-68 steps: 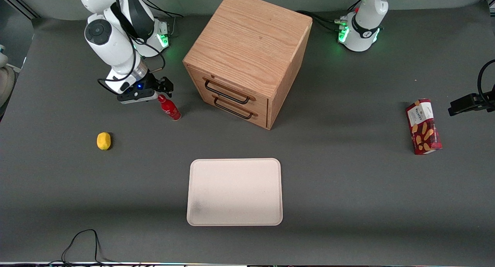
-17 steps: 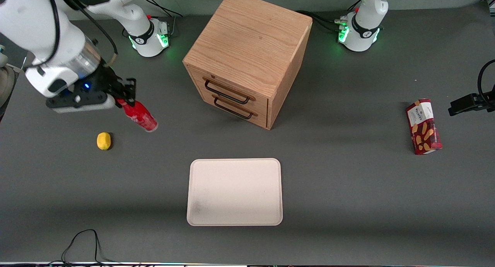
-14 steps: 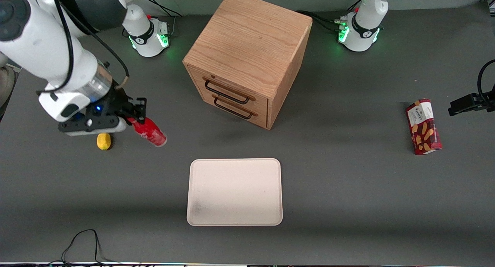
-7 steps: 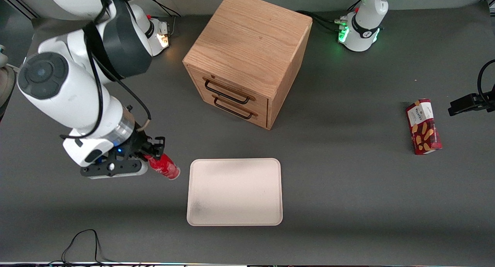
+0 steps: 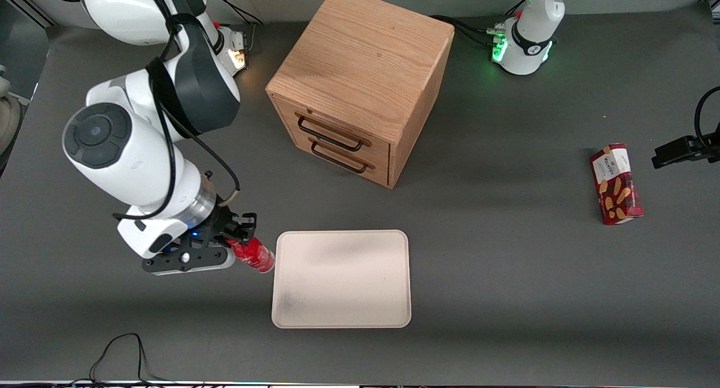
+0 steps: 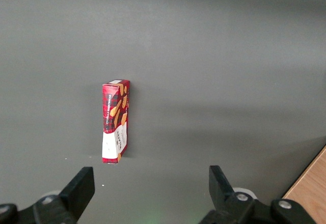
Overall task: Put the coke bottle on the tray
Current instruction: 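Set the bottle upright on the tray and open the right gripper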
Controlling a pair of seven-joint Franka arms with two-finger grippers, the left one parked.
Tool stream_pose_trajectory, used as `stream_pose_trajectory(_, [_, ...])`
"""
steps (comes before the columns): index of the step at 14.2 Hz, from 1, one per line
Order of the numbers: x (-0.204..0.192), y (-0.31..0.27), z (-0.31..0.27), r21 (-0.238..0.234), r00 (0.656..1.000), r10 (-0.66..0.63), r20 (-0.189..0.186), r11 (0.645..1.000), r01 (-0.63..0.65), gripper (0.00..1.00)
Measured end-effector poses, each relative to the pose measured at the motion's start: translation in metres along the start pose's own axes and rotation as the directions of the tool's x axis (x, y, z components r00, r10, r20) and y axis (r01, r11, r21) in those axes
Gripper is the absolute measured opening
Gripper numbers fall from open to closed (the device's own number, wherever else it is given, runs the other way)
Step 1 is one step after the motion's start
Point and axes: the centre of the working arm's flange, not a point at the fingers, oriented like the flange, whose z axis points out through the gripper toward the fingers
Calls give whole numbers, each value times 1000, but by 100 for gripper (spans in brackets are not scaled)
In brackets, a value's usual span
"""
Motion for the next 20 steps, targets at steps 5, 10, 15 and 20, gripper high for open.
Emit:
stream_pose_trajectory(5, [13, -1, 73, -21, 999, 5, 34, 1000, -5, 32])
stream_pose_trajectory(10, [18, -3, 143, 28, 996, 27, 88, 999, -29, 32])
stream_pose_trajectory(15, [22, 7, 199, 21, 996, 49, 79, 998, -51, 32])
stream_pose_trajectory(20, [22, 9, 207, 22, 996, 53, 68, 998, -55, 32])
